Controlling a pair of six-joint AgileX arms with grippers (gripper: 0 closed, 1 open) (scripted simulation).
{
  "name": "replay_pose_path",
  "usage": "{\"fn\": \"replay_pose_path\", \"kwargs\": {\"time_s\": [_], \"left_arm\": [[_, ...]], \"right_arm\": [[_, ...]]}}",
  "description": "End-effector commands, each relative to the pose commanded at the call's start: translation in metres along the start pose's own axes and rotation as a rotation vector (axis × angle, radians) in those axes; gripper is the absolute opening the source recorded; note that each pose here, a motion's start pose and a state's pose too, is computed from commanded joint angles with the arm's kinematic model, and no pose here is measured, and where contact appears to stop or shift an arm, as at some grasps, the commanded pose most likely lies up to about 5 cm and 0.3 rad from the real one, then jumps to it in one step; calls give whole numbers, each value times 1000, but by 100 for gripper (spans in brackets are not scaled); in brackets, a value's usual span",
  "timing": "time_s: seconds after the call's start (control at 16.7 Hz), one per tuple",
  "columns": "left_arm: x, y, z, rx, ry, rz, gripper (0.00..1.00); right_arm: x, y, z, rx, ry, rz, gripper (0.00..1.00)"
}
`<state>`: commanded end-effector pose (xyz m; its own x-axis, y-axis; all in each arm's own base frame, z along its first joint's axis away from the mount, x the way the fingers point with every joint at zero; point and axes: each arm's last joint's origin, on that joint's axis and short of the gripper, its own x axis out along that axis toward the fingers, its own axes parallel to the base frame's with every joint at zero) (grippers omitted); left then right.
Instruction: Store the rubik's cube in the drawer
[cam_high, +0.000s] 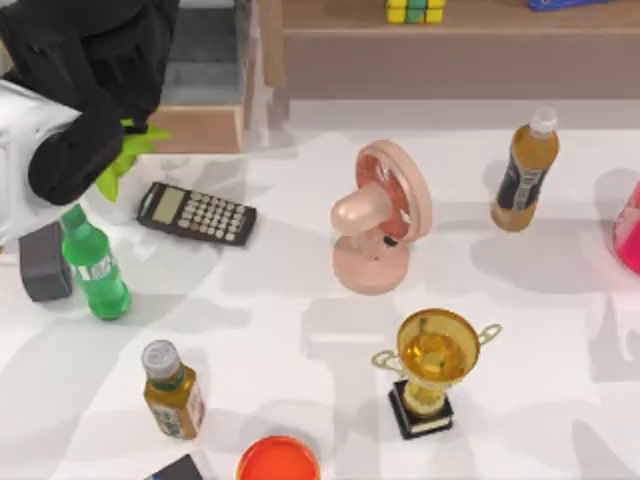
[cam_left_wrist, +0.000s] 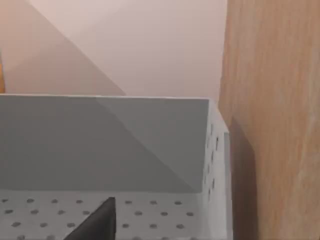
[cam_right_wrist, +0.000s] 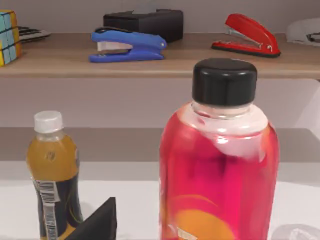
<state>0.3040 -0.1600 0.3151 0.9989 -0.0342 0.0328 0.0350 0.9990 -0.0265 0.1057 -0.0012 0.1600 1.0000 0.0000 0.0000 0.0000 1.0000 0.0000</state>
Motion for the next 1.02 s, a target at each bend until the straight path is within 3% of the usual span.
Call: {"fn": "replay_pose_path", "kwargs": {"time_s": [0.24, 0.54, 0.72, 1.02], "left_arm": [[57, -95, -59, 14, 24, -2, 100], [79, -177, -143, 26, 34, 6, 100], [79, -198, -170, 26, 32, 13, 100], [79, -201, -175, 27, 33, 15, 100]], "right_arm": [[0, 0, 0, 0, 0, 0, 100], [0, 0, 0, 0, 0, 0, 100], [0, 0, 0, 0, 0, 0, 100], [0, 0, 0, 0, 0, 0, 100]]}}
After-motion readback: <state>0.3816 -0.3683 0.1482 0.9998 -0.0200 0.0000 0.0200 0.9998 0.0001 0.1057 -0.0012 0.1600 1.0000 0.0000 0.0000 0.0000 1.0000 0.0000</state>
